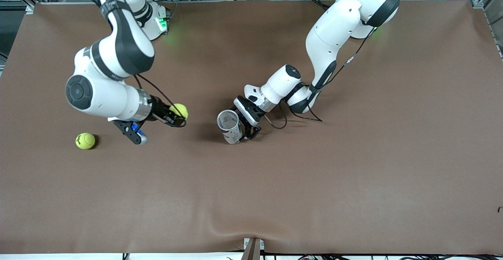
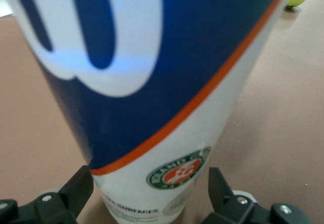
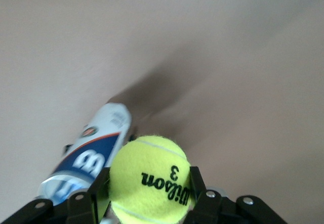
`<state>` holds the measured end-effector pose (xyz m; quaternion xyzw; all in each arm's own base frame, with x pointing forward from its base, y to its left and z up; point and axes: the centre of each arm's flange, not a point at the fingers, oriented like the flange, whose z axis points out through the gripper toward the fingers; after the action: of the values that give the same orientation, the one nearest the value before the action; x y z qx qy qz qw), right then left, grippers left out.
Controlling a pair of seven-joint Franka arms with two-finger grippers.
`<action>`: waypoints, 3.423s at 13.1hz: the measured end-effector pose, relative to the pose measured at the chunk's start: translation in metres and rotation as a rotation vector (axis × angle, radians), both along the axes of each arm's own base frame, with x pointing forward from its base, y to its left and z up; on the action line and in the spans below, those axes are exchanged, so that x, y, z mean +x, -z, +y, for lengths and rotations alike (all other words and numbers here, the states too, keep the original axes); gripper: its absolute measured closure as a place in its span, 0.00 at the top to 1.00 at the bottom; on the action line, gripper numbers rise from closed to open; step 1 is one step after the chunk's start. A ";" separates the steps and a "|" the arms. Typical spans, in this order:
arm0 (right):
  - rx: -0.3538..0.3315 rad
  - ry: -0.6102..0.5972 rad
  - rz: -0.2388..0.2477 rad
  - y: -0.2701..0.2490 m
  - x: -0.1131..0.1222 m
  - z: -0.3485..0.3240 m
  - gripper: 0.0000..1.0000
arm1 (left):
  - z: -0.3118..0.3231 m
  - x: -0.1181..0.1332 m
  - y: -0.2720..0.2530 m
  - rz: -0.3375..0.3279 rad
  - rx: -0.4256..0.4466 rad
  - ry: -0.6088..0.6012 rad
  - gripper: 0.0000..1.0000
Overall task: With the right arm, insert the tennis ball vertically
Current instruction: 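Carry the ball over the can opening and release it inside, then move the right gripper back to the second tennis ball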
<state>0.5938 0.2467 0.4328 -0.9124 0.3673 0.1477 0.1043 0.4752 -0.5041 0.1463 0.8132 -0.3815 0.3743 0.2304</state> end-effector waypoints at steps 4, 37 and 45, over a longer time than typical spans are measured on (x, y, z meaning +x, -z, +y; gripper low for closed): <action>0.042 0.152 0.047 -0.022 -0.001 0.036 0.66 | 0.000 0.009 -0.011 -0.022 -0.013 -0.007 1.00; 0.023 0.183 0.121 -0.005 0.055 0.038 1.00 | -0.002 0.013 -0.020 -0.062 -0.013 0.027 0.79; -0.182 -0.391 0.085 0.041 0.087 -0.187 1.00 | -0.002 0.013 -0.020 -0.062 -0.013 0.027 0.79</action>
<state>0.6804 0.0594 0.3923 -0.9648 0.1992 0.1697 -0.0245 0.4886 -0.5064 0.1667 0.7945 -0.3969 0.3987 0.2287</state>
